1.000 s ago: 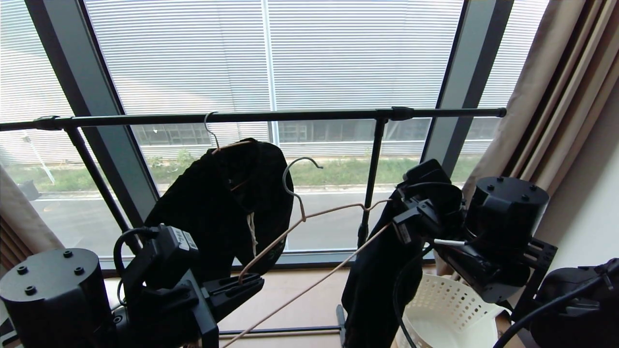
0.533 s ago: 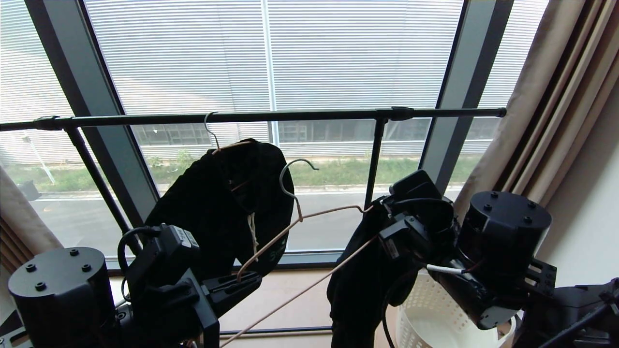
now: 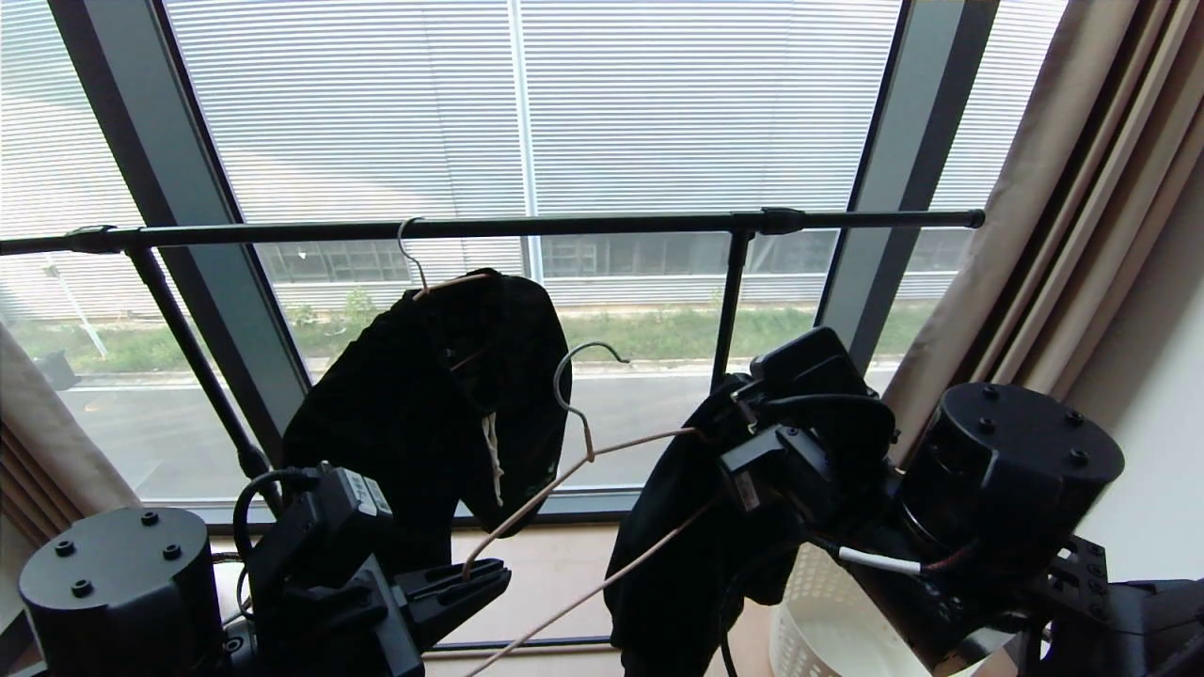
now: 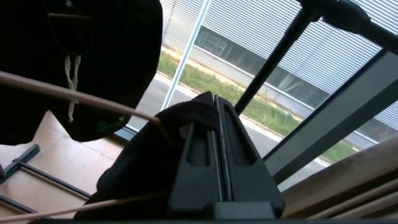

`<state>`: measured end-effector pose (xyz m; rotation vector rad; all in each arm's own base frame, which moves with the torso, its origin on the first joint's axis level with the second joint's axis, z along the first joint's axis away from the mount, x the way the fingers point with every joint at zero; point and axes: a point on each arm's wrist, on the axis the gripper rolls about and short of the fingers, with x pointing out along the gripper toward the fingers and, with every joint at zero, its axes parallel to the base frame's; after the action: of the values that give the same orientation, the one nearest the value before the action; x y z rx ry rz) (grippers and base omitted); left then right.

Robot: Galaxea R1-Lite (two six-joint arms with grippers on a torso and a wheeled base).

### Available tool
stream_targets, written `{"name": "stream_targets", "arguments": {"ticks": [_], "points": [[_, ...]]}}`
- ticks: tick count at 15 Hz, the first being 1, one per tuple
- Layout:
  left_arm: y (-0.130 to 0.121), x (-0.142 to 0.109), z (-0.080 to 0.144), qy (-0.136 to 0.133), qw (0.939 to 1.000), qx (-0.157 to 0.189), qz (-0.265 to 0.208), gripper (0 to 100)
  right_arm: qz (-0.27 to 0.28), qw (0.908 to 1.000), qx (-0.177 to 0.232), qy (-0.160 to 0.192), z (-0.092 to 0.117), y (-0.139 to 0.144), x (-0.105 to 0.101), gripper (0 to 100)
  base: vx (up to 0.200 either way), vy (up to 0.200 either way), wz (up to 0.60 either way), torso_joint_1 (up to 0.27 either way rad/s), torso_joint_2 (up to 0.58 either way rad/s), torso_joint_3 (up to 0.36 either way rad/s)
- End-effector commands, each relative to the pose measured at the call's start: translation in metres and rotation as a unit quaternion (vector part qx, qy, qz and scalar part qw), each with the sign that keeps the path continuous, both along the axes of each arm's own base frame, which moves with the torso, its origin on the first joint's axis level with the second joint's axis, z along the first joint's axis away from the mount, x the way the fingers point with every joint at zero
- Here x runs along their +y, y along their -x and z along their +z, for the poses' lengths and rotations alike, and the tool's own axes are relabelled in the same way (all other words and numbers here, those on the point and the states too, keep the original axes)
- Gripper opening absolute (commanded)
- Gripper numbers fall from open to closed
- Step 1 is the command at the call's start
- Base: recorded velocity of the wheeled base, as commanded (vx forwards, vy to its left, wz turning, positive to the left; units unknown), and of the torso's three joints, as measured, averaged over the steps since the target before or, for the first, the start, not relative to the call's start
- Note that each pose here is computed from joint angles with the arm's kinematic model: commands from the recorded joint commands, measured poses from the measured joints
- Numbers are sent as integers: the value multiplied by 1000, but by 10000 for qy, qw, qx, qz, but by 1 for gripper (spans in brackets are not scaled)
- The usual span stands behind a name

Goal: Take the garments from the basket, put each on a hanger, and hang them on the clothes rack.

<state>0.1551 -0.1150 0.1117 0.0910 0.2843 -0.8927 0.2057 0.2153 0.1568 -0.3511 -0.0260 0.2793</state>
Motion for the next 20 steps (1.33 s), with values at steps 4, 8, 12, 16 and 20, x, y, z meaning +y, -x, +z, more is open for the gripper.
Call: {"name": "stream_targets", "arguments": {"ticks": [4,8,12,16,20], "points": [[10,-5,-5,-66,9996,86,-264,0,20,9999,-79,-96,6,1,0,0,0,0,0,0,0,0],[12,-7,-5,-69,9993,84,-356,0,365,9992,-86,-131,7,17,14,0,0,0,0,0,0,0],[10,-8,-4,-34,9994,108,-320,0,770,9966,-147,-243,5,46,34,0,0,0,0,0,0,0],[7,-10,-5,134,9995,138,-250,0,1121,9935,-91,-198,2,66,43,0,0,0,0,0,0,0],[6,-10,-5,207,9993,213,-211,0,1243,9921,-65,-173,0,74,44,0,0,0,0,0,0,0]]}}
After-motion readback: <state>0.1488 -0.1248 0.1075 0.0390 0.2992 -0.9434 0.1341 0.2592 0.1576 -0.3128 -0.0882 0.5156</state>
